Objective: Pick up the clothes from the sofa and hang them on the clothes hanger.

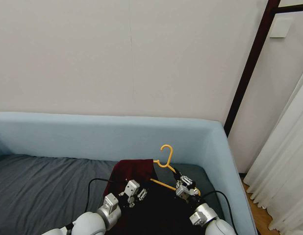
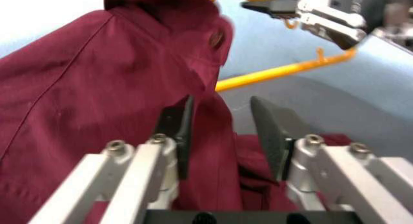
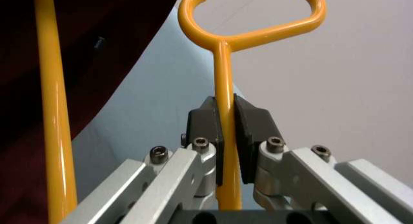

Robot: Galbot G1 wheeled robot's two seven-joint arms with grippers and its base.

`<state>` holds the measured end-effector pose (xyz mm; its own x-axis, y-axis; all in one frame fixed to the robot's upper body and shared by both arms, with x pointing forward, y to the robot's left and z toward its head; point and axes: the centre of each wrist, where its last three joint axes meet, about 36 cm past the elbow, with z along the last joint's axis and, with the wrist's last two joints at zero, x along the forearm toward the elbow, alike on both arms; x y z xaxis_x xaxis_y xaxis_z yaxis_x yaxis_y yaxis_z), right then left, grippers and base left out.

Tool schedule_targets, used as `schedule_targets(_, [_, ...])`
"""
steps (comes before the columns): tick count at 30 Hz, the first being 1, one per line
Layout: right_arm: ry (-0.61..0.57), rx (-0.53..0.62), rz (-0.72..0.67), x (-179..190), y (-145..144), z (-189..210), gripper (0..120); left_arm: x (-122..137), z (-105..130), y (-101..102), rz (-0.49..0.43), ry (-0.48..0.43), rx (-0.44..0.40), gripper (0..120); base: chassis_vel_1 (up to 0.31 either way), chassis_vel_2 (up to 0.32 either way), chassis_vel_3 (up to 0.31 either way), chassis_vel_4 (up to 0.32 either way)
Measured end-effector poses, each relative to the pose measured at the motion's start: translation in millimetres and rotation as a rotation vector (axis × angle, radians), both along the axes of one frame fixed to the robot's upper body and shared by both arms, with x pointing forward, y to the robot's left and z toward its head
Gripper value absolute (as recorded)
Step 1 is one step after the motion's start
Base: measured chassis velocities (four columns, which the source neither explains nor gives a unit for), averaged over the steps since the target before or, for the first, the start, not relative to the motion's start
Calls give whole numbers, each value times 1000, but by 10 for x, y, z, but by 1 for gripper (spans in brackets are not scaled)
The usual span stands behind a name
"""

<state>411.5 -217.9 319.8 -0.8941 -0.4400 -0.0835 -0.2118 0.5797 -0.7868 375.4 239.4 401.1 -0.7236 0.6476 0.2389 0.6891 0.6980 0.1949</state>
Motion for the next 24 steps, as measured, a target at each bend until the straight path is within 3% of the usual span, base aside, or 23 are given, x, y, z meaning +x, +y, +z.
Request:
schedule_targets(4, [-2,-2,-14,-38,-72,-5,5,112,184,184,-84,-121,-55,64,0,0,0,0])
schedule_targets(8, [-5,-4,-17,-40,-94,3,5,281,377,306,-111,-187,-100,73,0,0,0,0])
schedule_targets(10, [-10,-10,-9,-27,-88,16,5,544,623,598,-152,-252,-127,85,0,0,0,0])
schedule_targets(11, [-10,-10,-9,-27,-88,16,5,544,623,598,-152,-252,-127,85,0,0,0,0])
schedule_targets(14, [-20,-12,40,31,42,11,5,883,799,1131,-235,-295,-99,97,0,0,0,0])
schedule_targets(15, [-20,-12,40,31,42,11,5,883,799,1131,-235,-295,-99,97,0,0,0,0])
schedule_targets(18, [-24,-12,63,62,100,-6,5,1213,871,1431,-300,-283,-57,99,0,0,0,0])
schedule_targets(20, [-24,-12,63,62,100,-6,5,1213,871,1431,-300,-283,-57,99,0,0,0,0])
schedule_targets(22, [-27,-16,60,80,77,-20,5,1685,796,1432,-395,-251,-8,100,0,0,0,0])
schedule_targets(24, [-39,-19,53,92,50,-13,5,2060,825,1377,-424,-264,-15,100,0,0,0,0])
